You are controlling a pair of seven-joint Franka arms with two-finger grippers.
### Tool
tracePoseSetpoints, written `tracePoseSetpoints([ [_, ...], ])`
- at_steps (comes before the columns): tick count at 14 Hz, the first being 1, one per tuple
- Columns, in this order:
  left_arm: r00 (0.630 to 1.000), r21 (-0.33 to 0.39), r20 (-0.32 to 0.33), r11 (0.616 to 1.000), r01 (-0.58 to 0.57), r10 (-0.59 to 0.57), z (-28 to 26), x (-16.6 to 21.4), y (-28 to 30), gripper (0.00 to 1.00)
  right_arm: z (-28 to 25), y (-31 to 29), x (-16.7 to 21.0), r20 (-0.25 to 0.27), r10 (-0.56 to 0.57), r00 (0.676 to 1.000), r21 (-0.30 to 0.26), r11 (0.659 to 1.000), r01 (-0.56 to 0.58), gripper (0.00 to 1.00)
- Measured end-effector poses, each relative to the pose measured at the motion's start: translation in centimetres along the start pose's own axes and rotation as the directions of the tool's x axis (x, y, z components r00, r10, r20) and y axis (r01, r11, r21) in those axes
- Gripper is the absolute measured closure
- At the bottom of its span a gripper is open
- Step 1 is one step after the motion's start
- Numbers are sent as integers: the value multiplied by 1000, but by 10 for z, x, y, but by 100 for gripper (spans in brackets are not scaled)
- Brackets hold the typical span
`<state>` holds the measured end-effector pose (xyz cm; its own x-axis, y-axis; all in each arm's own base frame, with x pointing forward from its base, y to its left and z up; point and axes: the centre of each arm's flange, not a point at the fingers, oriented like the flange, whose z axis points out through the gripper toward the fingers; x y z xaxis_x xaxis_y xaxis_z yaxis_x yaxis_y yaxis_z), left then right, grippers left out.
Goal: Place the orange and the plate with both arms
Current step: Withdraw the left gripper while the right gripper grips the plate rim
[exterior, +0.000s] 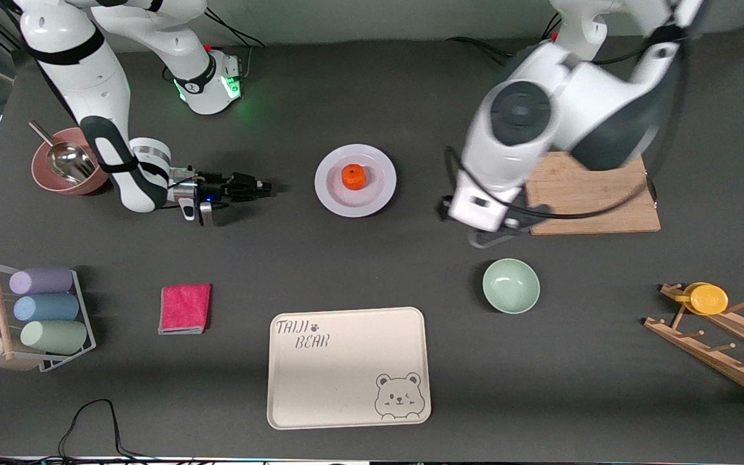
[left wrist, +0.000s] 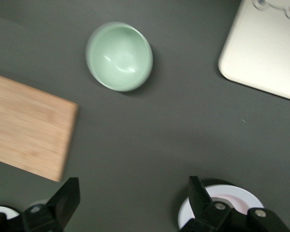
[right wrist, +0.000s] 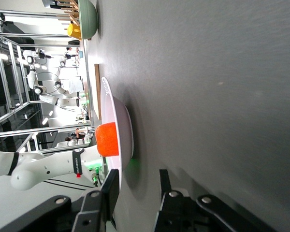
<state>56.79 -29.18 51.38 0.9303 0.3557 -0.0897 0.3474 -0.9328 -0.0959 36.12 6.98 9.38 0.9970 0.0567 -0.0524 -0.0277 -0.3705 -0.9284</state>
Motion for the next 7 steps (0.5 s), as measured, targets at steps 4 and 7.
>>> tracePoseSetpoints([
  [4, 995, 58, 48, 994, -94, 92, -22, 61, -108, 0, 31, -11, 3, -3, -11, 1000, -3, 1000, 11, 59],
  [7, 980, 41, 69, 981, -190, 187, -32, 92, -182, 0, 65, -27, 4, -18, -23, 1000, 12, 1000, 23, 59],
])
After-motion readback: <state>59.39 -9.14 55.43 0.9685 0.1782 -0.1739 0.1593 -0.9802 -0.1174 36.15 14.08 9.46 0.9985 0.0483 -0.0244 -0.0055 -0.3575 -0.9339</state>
